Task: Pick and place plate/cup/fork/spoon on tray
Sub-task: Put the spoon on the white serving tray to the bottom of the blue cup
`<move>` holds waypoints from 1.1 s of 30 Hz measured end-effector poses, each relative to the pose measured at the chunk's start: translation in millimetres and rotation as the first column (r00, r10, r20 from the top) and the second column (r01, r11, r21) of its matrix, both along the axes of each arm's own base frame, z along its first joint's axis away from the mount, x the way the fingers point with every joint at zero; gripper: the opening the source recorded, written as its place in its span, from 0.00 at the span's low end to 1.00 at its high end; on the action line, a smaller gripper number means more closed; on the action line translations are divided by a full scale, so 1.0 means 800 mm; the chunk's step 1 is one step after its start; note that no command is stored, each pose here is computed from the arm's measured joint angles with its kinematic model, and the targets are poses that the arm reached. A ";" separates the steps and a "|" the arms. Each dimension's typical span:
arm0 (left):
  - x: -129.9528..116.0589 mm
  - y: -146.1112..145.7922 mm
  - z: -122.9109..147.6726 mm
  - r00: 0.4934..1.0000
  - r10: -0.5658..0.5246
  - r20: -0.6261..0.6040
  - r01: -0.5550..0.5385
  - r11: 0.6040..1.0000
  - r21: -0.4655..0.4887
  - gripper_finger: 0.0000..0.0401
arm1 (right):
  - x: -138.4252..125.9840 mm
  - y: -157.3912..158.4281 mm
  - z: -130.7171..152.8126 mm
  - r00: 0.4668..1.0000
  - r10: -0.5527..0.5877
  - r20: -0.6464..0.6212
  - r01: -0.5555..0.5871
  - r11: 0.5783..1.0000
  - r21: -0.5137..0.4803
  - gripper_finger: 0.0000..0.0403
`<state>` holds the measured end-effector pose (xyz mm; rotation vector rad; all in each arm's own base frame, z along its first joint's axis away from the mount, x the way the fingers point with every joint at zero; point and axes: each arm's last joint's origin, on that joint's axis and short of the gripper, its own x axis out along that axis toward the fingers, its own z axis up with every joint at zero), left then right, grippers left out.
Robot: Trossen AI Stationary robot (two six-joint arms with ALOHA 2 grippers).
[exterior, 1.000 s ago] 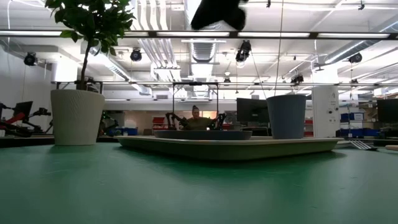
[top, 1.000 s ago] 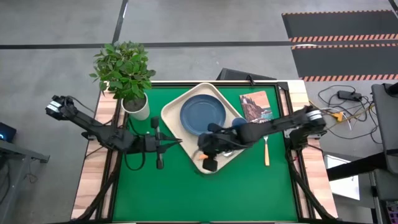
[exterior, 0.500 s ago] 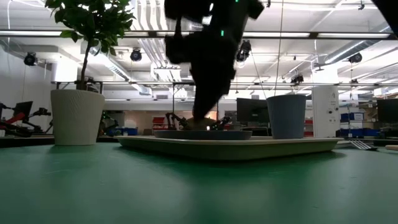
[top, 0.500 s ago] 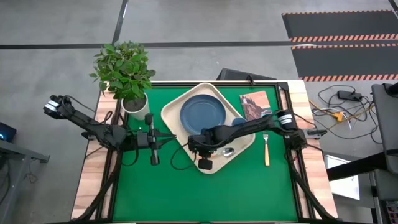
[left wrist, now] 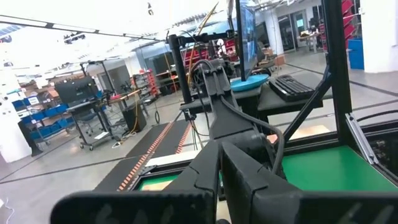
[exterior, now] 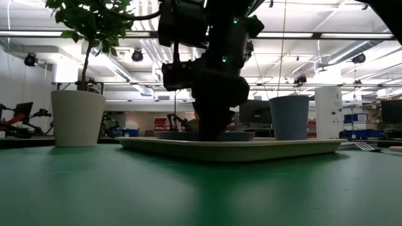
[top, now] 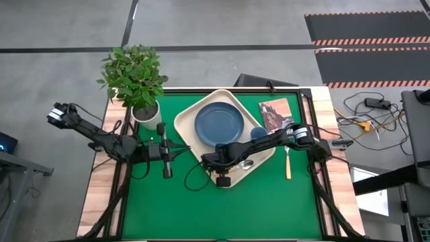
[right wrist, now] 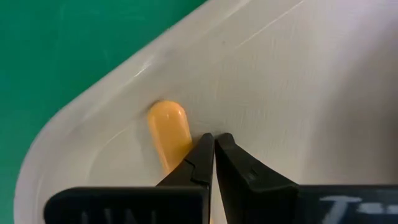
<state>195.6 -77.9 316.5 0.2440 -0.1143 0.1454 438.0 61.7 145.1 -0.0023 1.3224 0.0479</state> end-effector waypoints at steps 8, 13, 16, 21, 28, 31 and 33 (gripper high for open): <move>0.000 0.000 0.000 1.000 0.000 0.000 0.000 1.000 0.001 0.00 | -0.007 0.022 0.002 0.996 0.089 -0.018 -0.089 0.996 -0.008 0.02; 0.000 0.000 0.000 1.000 0.000 0.000 0.000 1.000 0.001 0.00 | -0.010 0.031 0.003 0.993 0.113 -0.029 -0.113 0.994 -0.007 0.02; 0.000 0.000 0.000 1.000 0.001 -0.001 -0.001 1.000 0.002 0.00 | -0.012 0.034 0.007 0.993 0.119 -0.026 -0.119 0.993 -0.007 0.02; 0.000 0.000 0.000 1.000 0.002 -0.001 -0.002 1.000 0.003 0.00 | -0.018 0.038 0.022 0.993 0.112 -0.019 -0.112 0.994 0.005 0.02; 0.000 0.000 0.000 1.000 0.002 -0.001 -0.002 1.000 0.004 0.00 | -0.022 0.053 0.024 0.993 0.116 -0.016 -0.116 0.993 0.001 0.02; 0.000 0.000 0.000 1.000 0.002 -0.001 -0.002 1.000 0.004 0.00 | -0.021 0.055 0.024 0.997 0.078 0.012 -0.077 0.995 -0.059 0.02; 0.000 0.000 0.000 1.000 0.002 -0.001 -0.002 1.000 0.004 0.00 | -0.016 0.053 0.025 0.997 0.053 0.048 -0.049 0.995 -0.082 0.02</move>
